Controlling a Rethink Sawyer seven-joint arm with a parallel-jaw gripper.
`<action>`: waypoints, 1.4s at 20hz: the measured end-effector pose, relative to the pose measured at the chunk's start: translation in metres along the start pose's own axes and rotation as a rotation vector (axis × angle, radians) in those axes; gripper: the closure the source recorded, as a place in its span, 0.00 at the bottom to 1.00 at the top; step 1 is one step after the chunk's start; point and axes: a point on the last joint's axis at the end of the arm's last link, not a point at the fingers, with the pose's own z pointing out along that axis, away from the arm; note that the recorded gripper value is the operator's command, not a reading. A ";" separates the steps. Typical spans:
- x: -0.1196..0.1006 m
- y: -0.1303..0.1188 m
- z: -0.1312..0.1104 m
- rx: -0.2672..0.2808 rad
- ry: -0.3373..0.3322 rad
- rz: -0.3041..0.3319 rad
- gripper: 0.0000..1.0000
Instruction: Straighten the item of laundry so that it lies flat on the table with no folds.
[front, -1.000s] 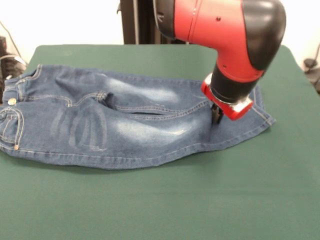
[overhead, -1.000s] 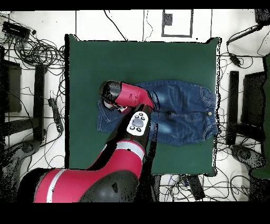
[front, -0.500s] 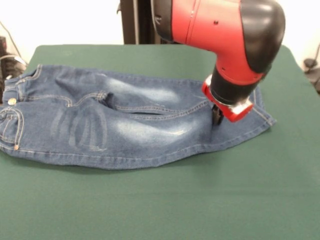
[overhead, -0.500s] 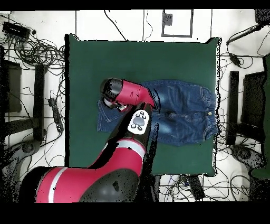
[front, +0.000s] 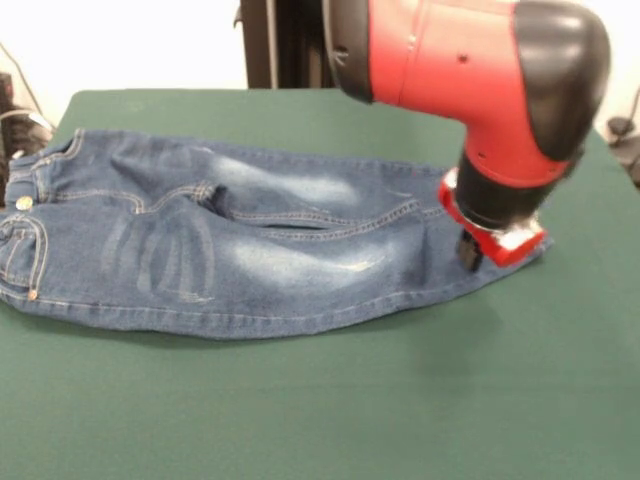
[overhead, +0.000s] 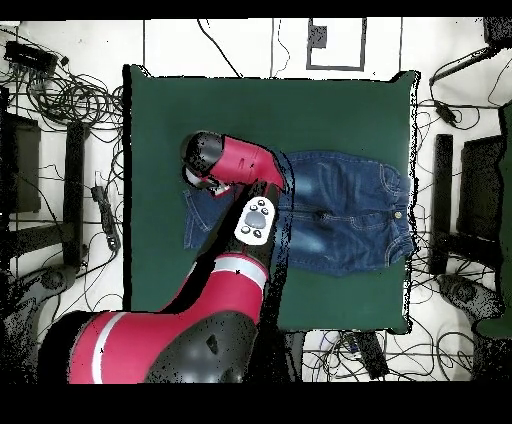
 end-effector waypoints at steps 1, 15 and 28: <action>0.009 0.012 -0.006 -0.013 0.010 0.038 1.00; 0.051 0.037 -0.048 -0.059 0.012 0.147 1.00; 0.021 -0.004 -0.044 -0.168 -0.116 0.216 1.00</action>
